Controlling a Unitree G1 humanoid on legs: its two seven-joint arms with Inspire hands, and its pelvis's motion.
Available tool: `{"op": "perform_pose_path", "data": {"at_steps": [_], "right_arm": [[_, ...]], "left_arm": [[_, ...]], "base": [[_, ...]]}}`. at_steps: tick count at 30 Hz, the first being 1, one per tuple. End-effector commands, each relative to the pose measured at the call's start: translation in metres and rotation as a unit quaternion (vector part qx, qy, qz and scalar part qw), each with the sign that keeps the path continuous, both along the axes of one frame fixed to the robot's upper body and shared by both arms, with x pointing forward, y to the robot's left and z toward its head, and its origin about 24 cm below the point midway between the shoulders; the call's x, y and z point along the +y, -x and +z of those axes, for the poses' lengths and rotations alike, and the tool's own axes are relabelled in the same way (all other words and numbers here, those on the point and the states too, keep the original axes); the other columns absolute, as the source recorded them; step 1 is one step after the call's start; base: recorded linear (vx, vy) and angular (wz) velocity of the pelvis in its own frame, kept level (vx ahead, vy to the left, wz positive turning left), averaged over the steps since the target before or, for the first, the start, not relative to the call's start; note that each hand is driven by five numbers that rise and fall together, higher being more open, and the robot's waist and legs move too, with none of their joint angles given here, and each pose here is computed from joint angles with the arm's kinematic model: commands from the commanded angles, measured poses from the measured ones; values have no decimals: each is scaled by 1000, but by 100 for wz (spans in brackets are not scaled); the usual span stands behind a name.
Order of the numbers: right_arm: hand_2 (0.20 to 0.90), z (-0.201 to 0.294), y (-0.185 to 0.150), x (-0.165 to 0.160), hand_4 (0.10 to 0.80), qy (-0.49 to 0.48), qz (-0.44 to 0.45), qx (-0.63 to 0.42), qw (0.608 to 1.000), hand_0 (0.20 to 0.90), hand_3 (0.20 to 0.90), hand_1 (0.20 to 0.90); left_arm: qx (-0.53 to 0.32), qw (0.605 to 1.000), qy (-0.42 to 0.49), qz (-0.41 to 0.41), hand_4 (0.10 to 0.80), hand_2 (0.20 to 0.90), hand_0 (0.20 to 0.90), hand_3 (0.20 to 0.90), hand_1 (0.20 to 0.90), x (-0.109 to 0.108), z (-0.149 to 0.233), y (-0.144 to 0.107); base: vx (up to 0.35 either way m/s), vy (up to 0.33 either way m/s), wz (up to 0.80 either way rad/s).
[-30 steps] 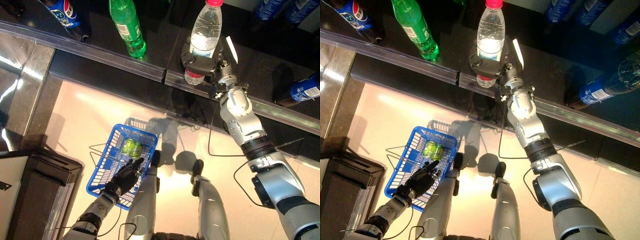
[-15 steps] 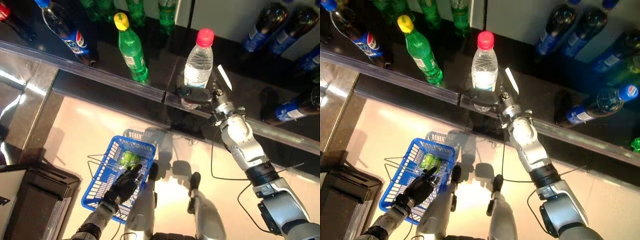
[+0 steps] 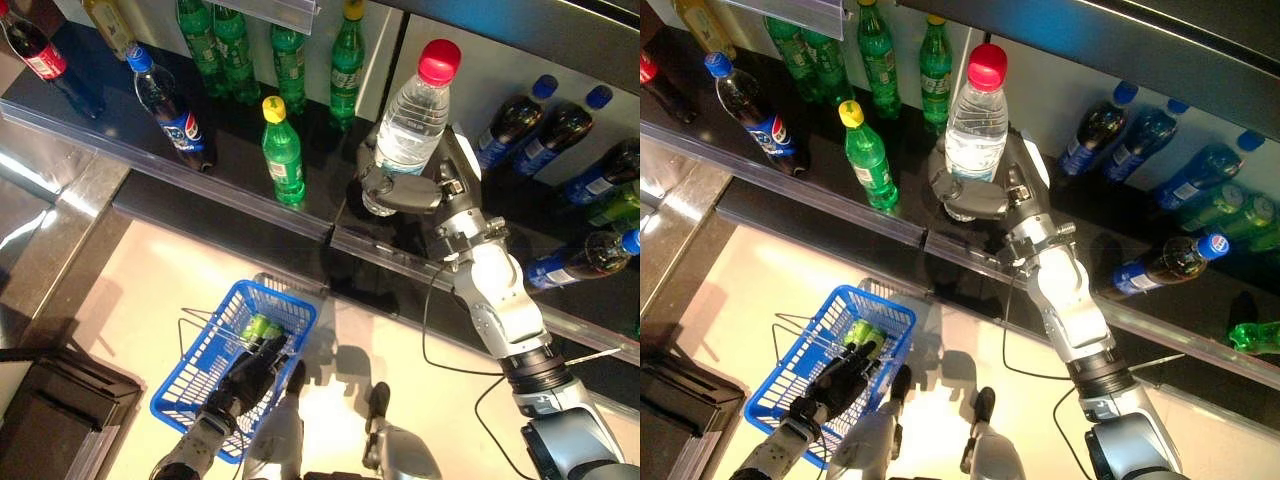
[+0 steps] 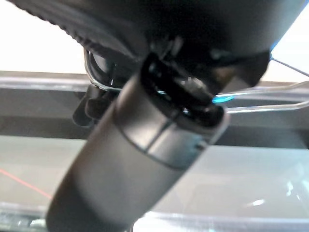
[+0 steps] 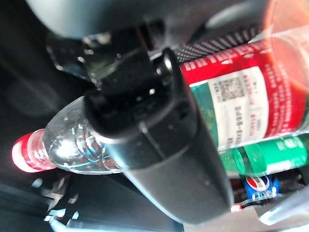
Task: Pick up the drink and place into the basket.
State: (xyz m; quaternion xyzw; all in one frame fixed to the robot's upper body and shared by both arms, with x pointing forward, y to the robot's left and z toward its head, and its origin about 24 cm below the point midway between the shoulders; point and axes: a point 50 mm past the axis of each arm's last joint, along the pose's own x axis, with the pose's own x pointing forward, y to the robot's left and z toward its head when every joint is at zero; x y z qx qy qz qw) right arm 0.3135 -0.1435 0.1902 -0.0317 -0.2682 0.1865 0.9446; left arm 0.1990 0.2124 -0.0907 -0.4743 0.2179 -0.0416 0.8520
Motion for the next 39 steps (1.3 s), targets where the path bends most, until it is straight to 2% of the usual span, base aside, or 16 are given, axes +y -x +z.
{"op": "perform_pose_path", "data": {"at_steps": [1,8,18,26,30,39], "right_arm": [[300,13,22,5,100,-49,43,-74,995,300,200,300],[300,0,25,3,100,-50,50,-52,996,300,200,300],[300,-6,26,3,100,-58,58,-38,996,300,200,300],[300,-15,27,9,100,-56,66,-22,996,300,200,300],[300,-17,29,15,100,-52,83,-13,995,300,200,300],[300,-25,29,37,100,-29,121,8,992,300,200,300]], "left_arm": [[-146,985,76,-45,100,300,300,200,300,-32,18,-5],[-199,975,85,-48,100,300,300,200,300,-37,41,-18],[-238,965,93,-56,100,300,300,200,300,-40,59,-25],[-318,936,110,-101,100,300,300,200,300,-55,98,-36],[-368,914,109,-134,100,300,300,200,300,-68,130,-43],[-431,880,101,-169,100,300,300,200,300,-81,168,-43]], "base": [[49,15,0],[21,7,0],[8,1,6],[5,1,7],[-3,-7,7],[-4,-2,17]]}}
